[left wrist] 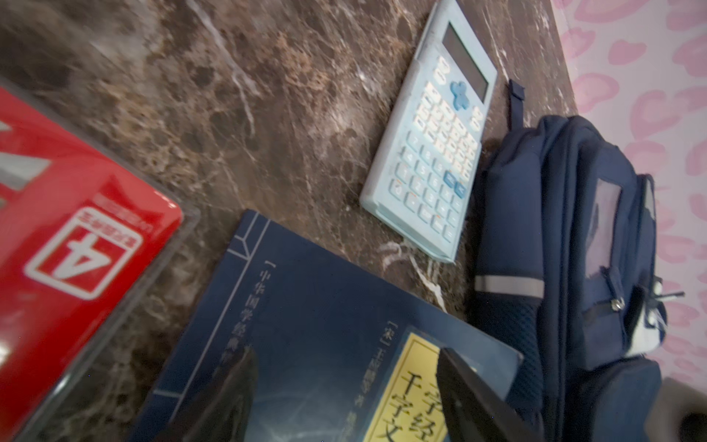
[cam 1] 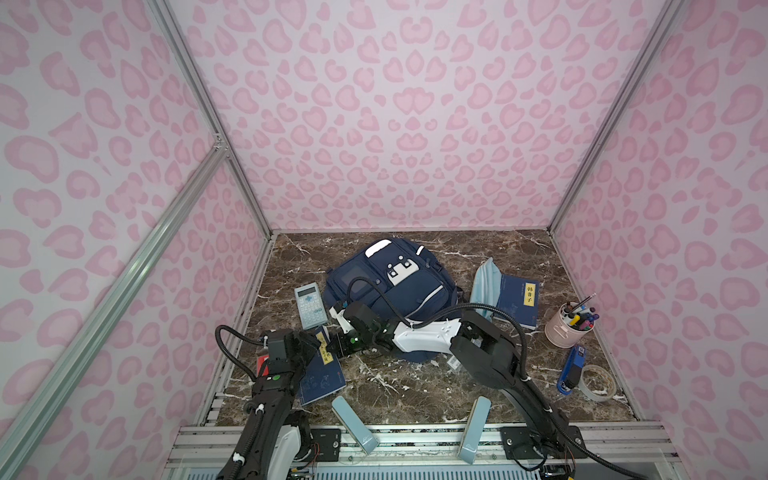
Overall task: Pack the student bag
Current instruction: 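Withdraw the right gripper while the left gripper grasps the blue book near the calculator, then lift the blue book upright with the left gripper and pass it to the right gripper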
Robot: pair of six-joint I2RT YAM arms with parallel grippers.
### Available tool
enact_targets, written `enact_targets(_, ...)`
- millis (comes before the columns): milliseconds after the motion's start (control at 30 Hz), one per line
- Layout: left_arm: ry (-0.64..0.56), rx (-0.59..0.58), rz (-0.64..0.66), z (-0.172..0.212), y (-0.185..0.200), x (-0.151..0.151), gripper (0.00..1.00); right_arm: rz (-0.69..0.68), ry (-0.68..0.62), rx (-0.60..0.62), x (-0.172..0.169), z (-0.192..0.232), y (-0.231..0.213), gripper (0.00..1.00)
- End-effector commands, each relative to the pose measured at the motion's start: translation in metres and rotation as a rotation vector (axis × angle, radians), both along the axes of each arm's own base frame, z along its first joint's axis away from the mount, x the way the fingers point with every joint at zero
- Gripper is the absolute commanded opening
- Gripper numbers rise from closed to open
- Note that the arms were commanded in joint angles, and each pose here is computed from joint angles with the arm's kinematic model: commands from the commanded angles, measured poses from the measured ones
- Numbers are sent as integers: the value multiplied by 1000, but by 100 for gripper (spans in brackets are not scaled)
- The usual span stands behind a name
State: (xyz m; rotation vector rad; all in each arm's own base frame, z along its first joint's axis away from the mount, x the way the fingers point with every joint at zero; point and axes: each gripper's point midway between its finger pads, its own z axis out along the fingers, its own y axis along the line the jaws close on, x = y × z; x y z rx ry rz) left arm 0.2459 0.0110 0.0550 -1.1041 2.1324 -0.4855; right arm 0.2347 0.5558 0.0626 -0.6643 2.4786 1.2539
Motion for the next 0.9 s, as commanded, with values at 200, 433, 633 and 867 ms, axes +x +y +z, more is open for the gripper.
enact_targets(200, -446, 25, -458, 143, -62, 22, 78, -143, -67, 236, 36, 114, -55, 0)
enact_targets(433, -622, -56, -743, 186, -120, 16, 76, -205, -130, 278, 42, 165, -134, 0)
enact_targets(633, -699, -80, -841, 193, -156, 10, 87, -249, -154, 315, 37, 182, -201, 0)
enact_targets(867, -715, -193, -1037, 195, -210, 7, 81, -274, -148, 379, 26, 194, -232, 0)
